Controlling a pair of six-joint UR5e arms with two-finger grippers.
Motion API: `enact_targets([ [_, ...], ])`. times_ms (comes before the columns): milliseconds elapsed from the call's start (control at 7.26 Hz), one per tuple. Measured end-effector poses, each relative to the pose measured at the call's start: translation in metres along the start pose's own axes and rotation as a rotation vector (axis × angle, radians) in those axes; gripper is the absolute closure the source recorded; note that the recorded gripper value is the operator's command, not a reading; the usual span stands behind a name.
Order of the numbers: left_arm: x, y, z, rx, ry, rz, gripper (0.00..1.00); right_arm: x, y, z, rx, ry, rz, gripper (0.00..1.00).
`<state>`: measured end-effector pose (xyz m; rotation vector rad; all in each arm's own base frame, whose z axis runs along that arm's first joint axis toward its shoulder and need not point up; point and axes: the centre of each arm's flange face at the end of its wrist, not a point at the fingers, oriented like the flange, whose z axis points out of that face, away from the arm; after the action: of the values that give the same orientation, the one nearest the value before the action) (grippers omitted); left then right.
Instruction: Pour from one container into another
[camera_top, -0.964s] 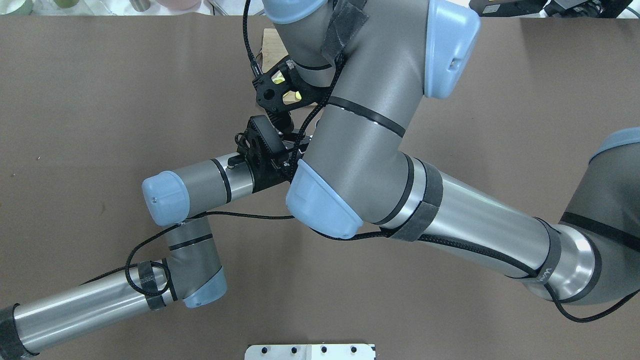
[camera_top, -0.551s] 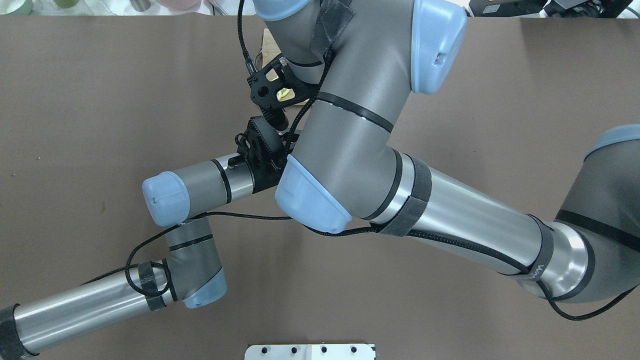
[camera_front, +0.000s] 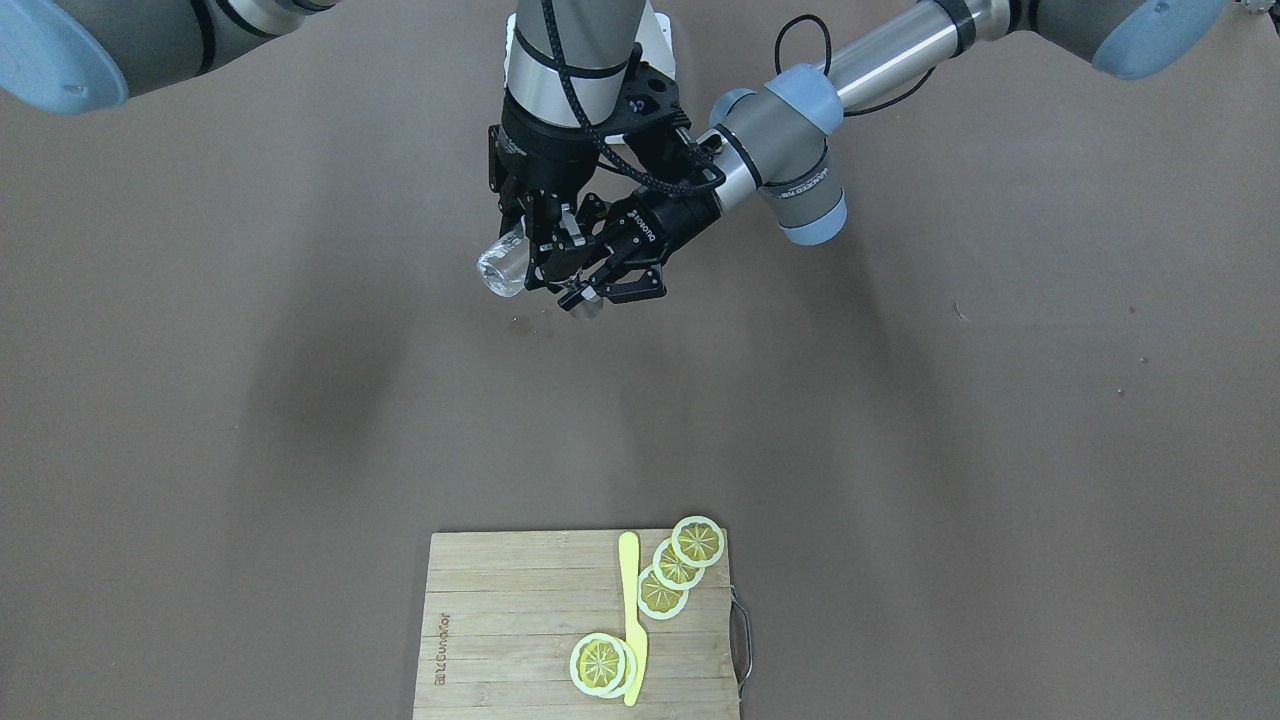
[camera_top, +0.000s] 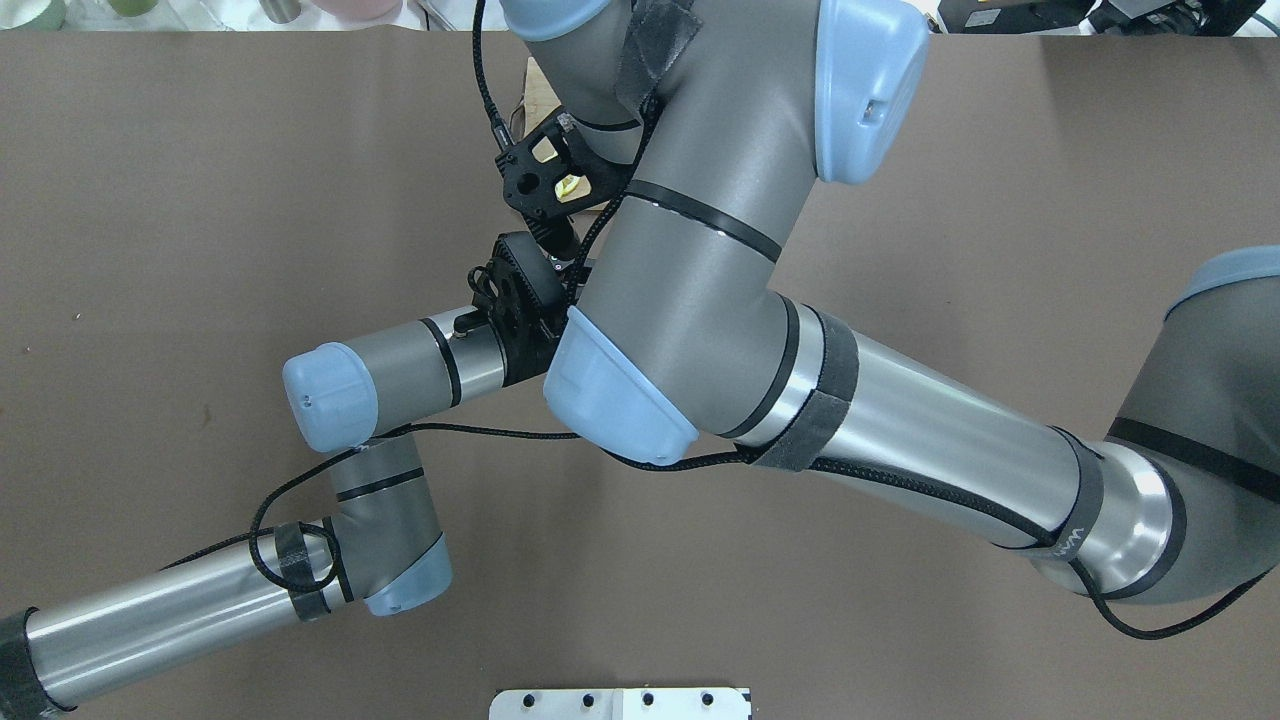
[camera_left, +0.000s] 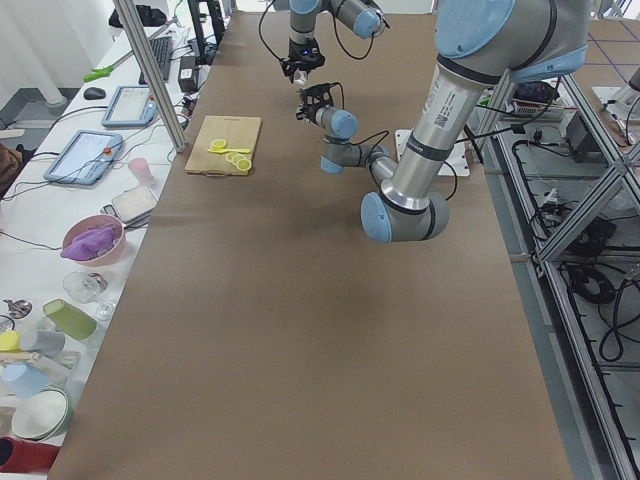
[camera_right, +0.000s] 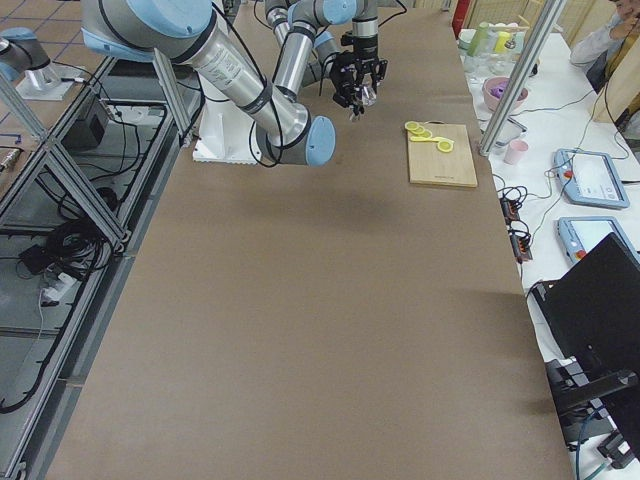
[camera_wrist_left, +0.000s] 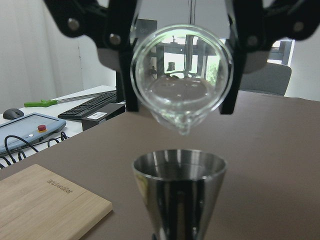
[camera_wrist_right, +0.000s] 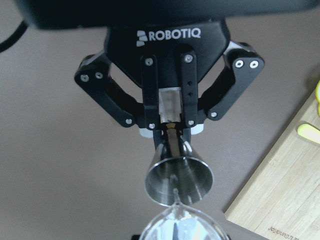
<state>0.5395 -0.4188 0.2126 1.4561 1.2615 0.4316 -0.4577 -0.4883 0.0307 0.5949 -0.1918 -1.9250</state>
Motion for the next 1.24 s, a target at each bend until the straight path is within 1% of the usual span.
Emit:
enact_targets([
  [1240,0.0009,0.0005,0.0001,0.0,0.001,0.0,1.0,0.0036,0.0,-0.0058,-0.043,0.005,-0.035,1.0],
])
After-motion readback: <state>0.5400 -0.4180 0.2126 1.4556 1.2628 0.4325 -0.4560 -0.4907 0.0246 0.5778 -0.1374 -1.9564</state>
